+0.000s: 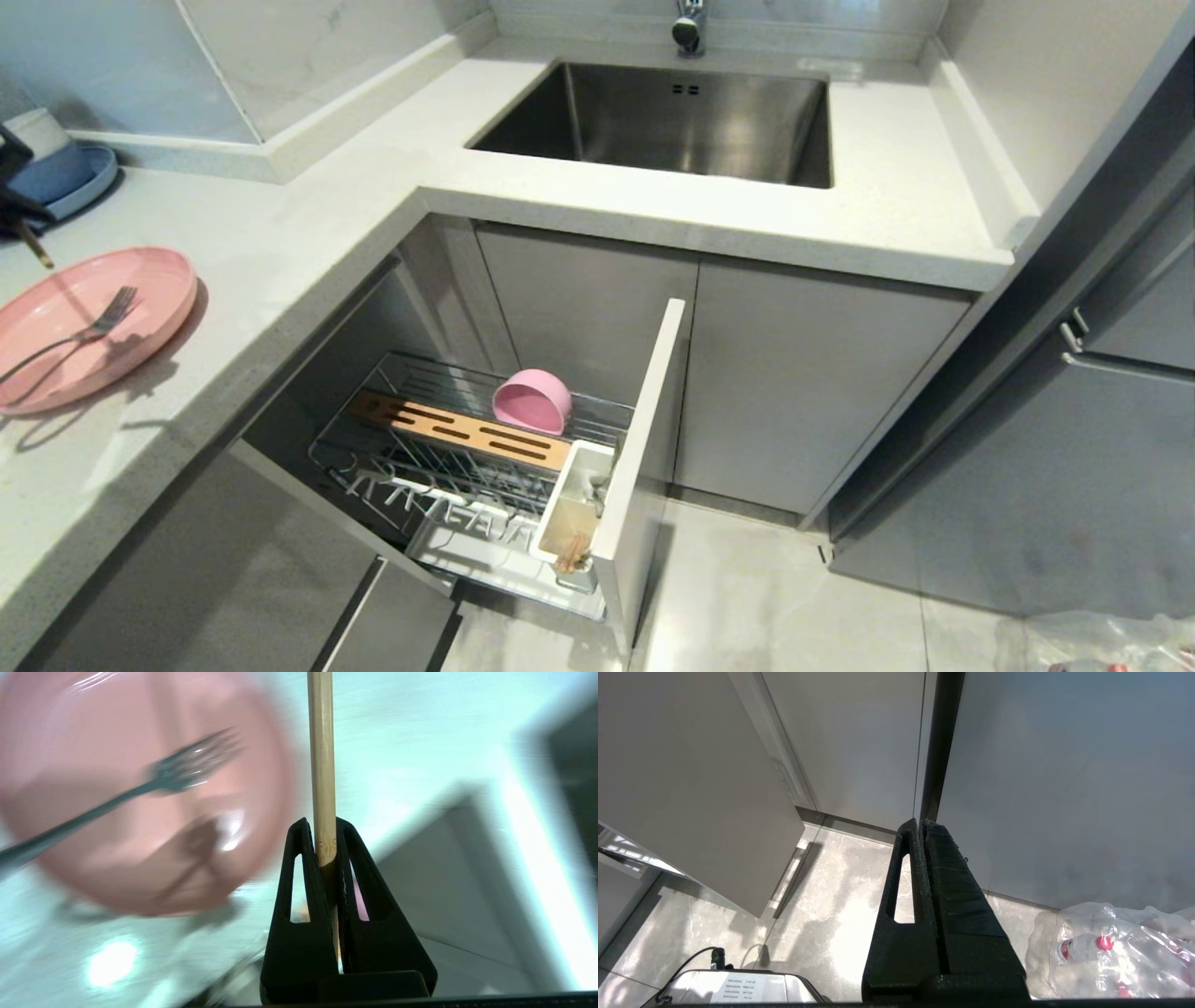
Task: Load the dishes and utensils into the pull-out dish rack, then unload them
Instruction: Pick up the chopsticks and place it in the cupboard
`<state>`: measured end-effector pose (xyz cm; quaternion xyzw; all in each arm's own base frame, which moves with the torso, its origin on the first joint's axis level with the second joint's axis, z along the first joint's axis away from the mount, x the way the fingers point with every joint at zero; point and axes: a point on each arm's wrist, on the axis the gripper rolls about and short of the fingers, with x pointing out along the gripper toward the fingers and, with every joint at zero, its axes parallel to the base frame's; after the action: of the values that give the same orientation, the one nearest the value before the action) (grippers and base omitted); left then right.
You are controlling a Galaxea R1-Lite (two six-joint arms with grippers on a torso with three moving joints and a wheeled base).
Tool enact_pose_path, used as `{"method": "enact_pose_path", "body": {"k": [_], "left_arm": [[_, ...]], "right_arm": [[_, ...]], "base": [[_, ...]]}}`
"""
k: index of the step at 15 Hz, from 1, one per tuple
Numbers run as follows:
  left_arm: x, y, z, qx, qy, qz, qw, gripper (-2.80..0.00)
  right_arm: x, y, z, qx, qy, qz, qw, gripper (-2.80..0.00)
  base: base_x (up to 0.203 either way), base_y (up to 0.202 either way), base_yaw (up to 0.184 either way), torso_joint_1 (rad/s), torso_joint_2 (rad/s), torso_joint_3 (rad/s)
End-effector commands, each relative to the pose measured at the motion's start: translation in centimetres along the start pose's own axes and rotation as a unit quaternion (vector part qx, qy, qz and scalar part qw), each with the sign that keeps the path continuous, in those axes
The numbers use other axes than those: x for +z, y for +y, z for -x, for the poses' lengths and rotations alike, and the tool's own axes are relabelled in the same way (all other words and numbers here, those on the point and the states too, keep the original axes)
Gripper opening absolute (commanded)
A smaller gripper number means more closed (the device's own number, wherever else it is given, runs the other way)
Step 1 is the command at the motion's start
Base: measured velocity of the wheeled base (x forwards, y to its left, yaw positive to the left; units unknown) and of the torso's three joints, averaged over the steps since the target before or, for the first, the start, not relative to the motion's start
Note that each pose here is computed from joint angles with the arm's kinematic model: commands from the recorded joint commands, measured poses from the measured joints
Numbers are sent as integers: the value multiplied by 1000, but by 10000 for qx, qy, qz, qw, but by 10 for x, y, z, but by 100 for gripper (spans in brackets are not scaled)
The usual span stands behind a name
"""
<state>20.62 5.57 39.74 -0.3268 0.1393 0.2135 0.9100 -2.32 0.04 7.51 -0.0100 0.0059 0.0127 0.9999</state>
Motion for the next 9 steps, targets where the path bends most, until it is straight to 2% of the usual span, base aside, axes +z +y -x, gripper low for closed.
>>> {"method": "enact_pose_path", "body": {"k": [1,3,5,7,9], "left_arm": [[3,-11,57,-1014,-497,-29,9936,-280],[-6,-25,80,-1967,-230,-141,9801,-280],[-22,-34,91,-2700,448,-126,9617,-280],[-42,-45,92,-3154,1215,-227,9409,-280],[-72,-53,84,-3113,2169,-382,9244,-280]], "right_arm": [[0,0,0,4,1,-1,10000,-280],[0,0,0,-1,1,4,10000,-280],[0,0,0,-4,1,6,10000,-280],[0,0,0,4,1,6,10000,-280],[0,0,0,4,1,-1,10000,-280]], "base": [[0,0,0,0,0,0],[0,0,0,0,0,0],[0,0,0,0,0,0],[0,0,0,0,0,0],[0,0,0,0,0,0]]}}
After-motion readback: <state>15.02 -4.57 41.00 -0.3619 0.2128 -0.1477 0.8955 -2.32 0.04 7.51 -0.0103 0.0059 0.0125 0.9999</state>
